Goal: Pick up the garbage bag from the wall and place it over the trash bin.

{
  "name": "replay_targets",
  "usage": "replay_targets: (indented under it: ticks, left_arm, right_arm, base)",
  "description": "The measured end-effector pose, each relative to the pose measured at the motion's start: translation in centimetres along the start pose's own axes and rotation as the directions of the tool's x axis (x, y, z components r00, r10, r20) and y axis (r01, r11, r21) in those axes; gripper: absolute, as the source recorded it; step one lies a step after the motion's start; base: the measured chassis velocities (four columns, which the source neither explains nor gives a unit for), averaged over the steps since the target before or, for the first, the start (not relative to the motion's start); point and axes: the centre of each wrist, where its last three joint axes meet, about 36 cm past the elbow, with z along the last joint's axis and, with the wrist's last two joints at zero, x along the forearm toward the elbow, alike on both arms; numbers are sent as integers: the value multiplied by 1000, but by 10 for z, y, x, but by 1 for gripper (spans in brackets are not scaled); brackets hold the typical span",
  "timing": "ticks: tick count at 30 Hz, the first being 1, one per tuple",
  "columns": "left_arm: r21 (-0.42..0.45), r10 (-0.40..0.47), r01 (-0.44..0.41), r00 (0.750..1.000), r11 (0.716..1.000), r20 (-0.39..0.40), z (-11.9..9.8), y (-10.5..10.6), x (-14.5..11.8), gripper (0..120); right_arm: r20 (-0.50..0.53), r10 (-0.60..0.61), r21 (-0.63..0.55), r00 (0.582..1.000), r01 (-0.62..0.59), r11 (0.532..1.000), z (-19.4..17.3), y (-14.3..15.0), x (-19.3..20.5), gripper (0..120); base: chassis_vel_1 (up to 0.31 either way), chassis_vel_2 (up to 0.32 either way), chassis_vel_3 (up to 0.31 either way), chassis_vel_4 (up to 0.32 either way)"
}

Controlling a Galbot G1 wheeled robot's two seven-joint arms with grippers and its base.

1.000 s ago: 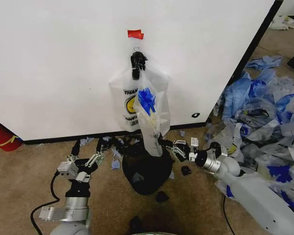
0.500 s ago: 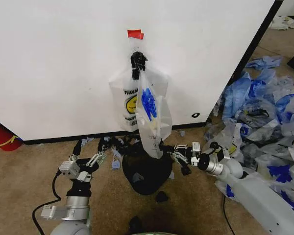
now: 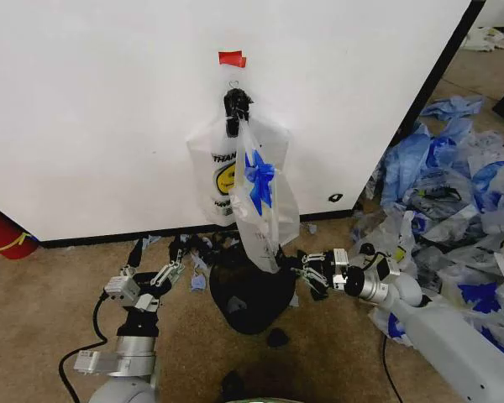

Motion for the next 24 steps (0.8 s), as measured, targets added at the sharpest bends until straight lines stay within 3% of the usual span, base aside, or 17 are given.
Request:
replay_targets:
  ticks: [24]
  left_arm:
    - [4,6,-6,1000,1000,-9,3,-4,3,100]
  right_arm:
    - [-52,-95,-25,994,94,995,-1,10,16,0]
  base:
    - [0,0,0,0]
